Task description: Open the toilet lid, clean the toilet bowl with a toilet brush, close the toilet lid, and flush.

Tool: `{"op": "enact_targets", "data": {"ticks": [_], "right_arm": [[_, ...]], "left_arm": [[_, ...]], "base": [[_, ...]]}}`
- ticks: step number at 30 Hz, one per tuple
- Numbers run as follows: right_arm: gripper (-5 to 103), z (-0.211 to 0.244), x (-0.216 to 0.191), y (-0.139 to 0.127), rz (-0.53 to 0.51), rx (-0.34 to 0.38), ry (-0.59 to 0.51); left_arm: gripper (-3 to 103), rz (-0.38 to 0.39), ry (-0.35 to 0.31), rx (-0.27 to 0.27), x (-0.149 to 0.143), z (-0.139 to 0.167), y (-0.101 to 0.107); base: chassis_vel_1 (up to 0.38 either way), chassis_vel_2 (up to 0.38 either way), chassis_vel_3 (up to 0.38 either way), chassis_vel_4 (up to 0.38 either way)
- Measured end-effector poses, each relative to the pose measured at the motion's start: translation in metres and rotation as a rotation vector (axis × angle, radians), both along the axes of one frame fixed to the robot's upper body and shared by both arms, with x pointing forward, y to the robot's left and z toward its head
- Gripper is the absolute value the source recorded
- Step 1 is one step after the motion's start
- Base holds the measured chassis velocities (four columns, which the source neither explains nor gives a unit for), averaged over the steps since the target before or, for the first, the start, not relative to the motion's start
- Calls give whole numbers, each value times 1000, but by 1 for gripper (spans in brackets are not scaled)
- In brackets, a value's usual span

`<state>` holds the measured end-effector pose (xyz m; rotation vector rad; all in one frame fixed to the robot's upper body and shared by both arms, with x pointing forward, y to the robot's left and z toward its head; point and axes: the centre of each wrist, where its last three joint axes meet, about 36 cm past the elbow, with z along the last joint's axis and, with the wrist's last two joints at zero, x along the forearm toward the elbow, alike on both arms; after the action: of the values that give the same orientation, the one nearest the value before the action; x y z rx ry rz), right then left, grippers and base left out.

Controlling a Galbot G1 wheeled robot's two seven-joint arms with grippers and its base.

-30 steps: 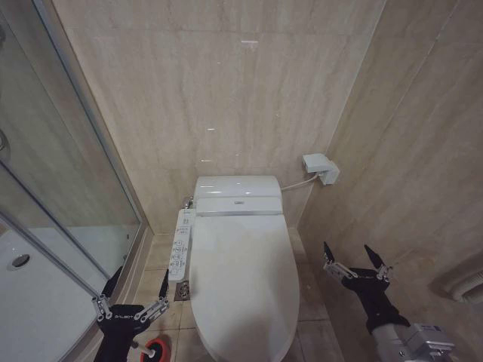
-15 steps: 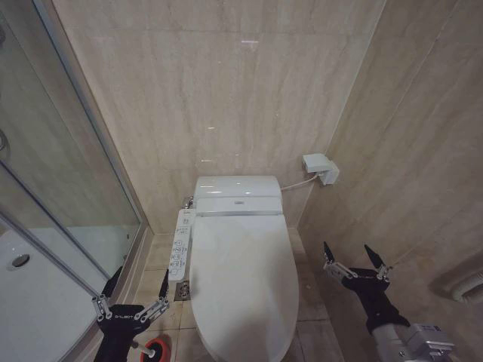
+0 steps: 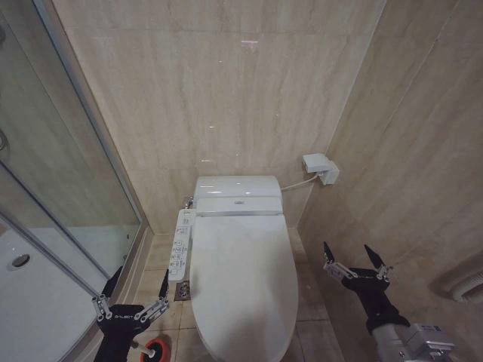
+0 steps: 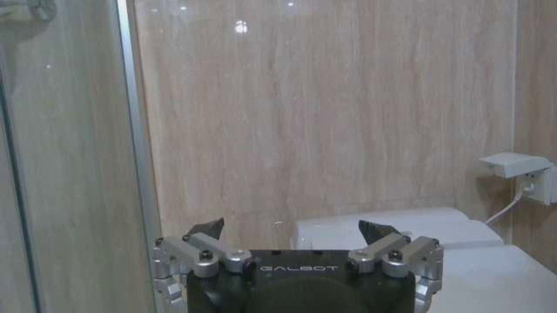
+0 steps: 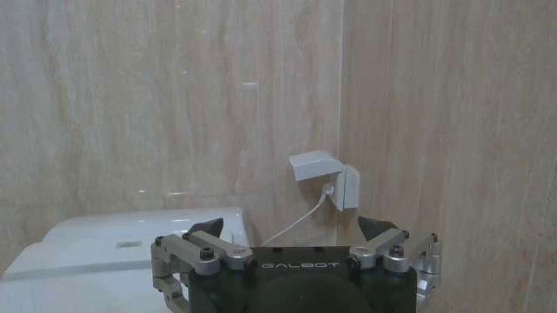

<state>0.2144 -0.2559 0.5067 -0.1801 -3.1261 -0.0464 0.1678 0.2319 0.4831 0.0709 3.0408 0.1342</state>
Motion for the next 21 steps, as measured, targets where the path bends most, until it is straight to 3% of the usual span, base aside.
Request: {"op": "enact_targets", "data": {"ticks": [12,21], "right_arm": [[100,0,0,0,0,0,0],[100,0,0,0,0,0,0]], "left_arm": [[100,-1,3,-2,2,0,0],[100,-32,105,-67,53,-11,10]], "base": [[0,0,0,0],[0,0,0,0]]}}
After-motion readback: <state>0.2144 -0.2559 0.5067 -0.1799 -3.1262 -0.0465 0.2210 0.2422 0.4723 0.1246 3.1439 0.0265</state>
